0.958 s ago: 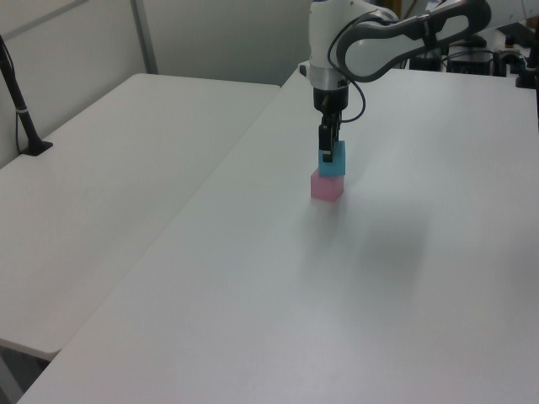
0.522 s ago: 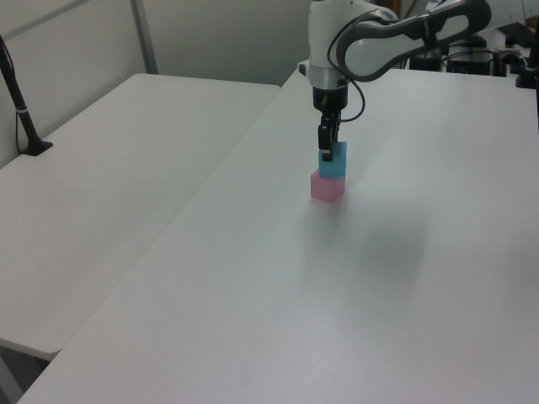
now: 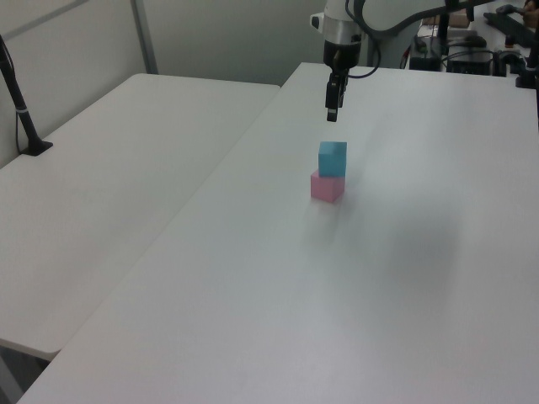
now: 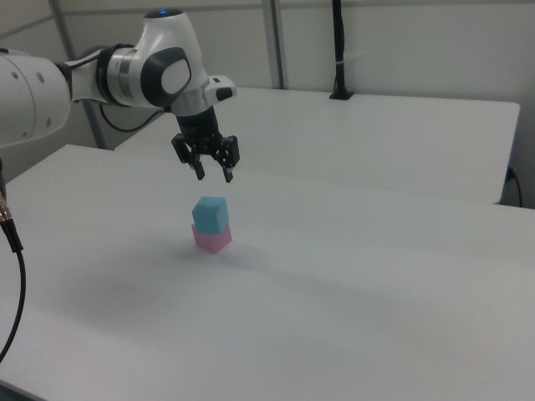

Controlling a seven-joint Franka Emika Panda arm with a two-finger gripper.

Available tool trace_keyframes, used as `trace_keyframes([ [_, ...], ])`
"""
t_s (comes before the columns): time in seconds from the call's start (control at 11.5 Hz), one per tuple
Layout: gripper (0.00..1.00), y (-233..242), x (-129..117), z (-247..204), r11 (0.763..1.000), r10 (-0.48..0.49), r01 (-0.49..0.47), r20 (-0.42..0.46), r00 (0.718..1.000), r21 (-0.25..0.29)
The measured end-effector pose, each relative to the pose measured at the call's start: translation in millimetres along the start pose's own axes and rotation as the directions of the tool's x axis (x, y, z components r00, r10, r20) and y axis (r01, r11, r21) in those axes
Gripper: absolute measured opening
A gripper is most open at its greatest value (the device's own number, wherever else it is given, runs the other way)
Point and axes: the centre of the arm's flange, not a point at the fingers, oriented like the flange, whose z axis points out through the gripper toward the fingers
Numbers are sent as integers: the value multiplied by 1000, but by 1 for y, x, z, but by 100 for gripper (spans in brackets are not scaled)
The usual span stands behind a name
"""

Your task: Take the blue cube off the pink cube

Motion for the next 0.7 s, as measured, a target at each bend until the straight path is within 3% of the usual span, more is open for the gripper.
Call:
trace_keyframes([
  [0.26,84,-7,-5,17,1000,-10,10,35,999,8],
  [0.35,98,-10,-6,24,1000,-15,14,47,999,10],
  [0.7,100,-30,-3,57,999,-35,34,75,997,24],
])
